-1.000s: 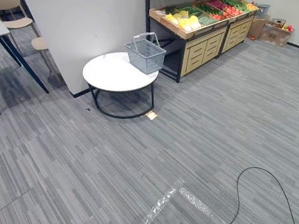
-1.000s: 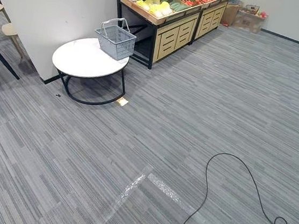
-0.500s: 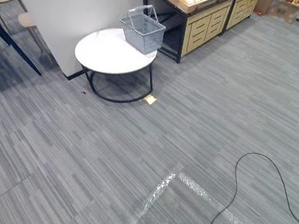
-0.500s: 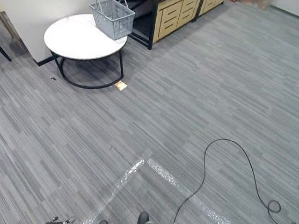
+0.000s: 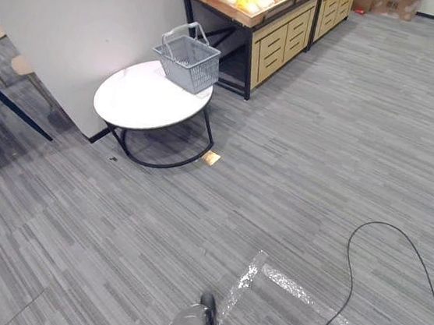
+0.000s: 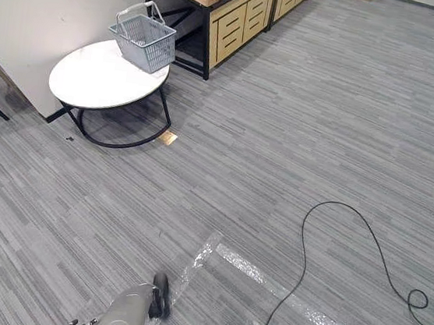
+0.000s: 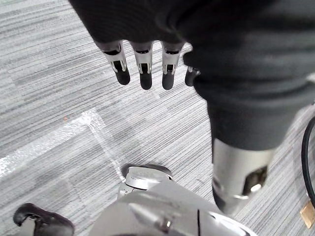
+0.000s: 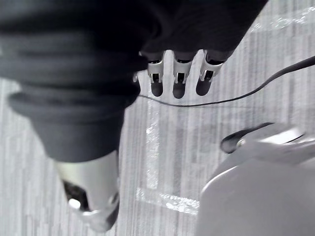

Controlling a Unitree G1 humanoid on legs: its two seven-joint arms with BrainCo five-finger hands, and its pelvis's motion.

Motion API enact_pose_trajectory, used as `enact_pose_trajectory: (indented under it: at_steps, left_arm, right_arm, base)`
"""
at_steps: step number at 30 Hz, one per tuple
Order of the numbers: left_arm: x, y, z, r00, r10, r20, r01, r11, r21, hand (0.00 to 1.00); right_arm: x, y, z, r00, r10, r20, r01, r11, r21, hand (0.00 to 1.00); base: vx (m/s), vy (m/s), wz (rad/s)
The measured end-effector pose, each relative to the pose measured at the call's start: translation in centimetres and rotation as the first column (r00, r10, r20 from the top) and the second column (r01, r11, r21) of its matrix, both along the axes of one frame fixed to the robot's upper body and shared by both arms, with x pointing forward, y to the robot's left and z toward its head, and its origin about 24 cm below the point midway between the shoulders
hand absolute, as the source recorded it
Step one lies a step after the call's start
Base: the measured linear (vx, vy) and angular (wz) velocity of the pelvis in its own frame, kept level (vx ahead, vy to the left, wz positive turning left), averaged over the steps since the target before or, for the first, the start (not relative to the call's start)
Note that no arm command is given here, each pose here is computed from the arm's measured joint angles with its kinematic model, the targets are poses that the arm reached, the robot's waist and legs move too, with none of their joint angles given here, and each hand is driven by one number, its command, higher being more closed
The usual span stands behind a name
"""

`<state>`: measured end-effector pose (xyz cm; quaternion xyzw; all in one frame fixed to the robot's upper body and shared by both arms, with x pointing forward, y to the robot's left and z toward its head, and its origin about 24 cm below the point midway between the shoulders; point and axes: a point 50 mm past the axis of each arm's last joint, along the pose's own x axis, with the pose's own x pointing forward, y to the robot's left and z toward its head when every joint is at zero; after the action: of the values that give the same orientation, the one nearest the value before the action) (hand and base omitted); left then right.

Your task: Pick vegetable in the basket

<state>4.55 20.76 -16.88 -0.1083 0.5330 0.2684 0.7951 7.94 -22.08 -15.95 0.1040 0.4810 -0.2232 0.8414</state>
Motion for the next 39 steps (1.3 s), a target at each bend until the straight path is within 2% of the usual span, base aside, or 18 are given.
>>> enact_pose_trajectory:
  at_steps: [3, 6, 14, 18, 21, 24, 26, 28, 34, 39]
  left_arm:
    - [-1.1, -0.3, -0.2, 0.999, 0.041, -0.021, -0.041, 0.999, -0.011, 0.0]
    - [-2.0, 1.1, 0.0, 0.998, 0.033, -0.045, -0.032, 0.999, 0.031, 0.0]
    - [-0.3, 2.1, 0.2, 0.988, -0.141, -0.062, 0.144, 0.988, 0.06, 0.0]
    - [3.3, 1.3, 0.6, 0.982, -0.186, 0.016, 0.185, 0.98, 0.066, 0.0]
    - [7.2, -0.9, 1.2, 0.971, -0.199, 0.131, 0.195, 0.98, 0.044, 0.0]
    - [8.6, -3.0, 1.4, 0.969, -0.171, 0.179, 0.173, 0.985, 0.002, 0.0]
    - [9.5, -4.5, 1.6, 0.965, -0.165, 0.205, 0.174, 0.984, -0.029, 0.0]
    - [9.8, -4.4, 1.8, 0.966, -0.144, 0.215, 0.153, 0.988, -0.025, 0.0]
    - [7.6, -4.6, 0.9, 0.981, -0.121, 0.152, 0.131, 0.99, -0.056, 0.0]
    - [7.4, -2.3, 1.1, 0.985, -0.05, 0.167, 0.056, 0.998, -0.03, 0.0]
  right_arm:
    - [0.9, 0.0, 0.3, 0.999, 0.004, 0.036, -0.004, 1.0, -0.01, 0.0]
    - [0.7, 2.2, -0.3, 1.0, -0.004, 0.015, 0.003, 0.998, 0.059, 0.0]
    - [1.2, 1.9, -0.2, 0.999, -0.015, 0.039, 0.012, 0.998, 0.064, 0.0]
    - [0.6, 0.8, -0.1, 0.995, -0.093, 0.043, 0.091, 0.995, 0.05, 0.0]
    - [-0.1, 0.6, -0.2, 0.993, -0.118, 0.03, 0.116, 0.992, 0.048, 0.0]
    - [-0.7, 0.7, -0.3, 0.992, -0.123, 0.01, 0.123, 0.991, 0.048, 0.0]
    - [-0.5, -0.3, -0.1, 0.99, -0.142, 0.016, 0.141, 0.99, 0.021, 0.0]
    - [-0.6, 0.1, -0.2, 0.989, -0.148, 0.01, 0.147, 0.989, 0.033, 0.0]
    - [-1.5, -0.4, -0.3, 0.994, -0.109, -0.032, 0.109, 0.994, 0.01, 0.0]
    - [-0.2, -0.5, -0.1, 0.995, -0.096, -0.012, 0.096, 0.995, 0.007, 0.0]
  base:
    - [0.53, 0.376, -0.65]
    - [0.56, 0.29, -0.33]
    - [0.59, 0.212, 0.1]
    - [0.48, -0.019, 0.26]
    - [0.49, -0.212, 0.78]
    - [0.52, -0.336, 0.22]
    - [0.52, -0.29, -0.2]
    - [0.53, -0.354, -0.12]
    - [0.48, -0.222, 0.28]
    - [0.42, -0.01, 0.08]
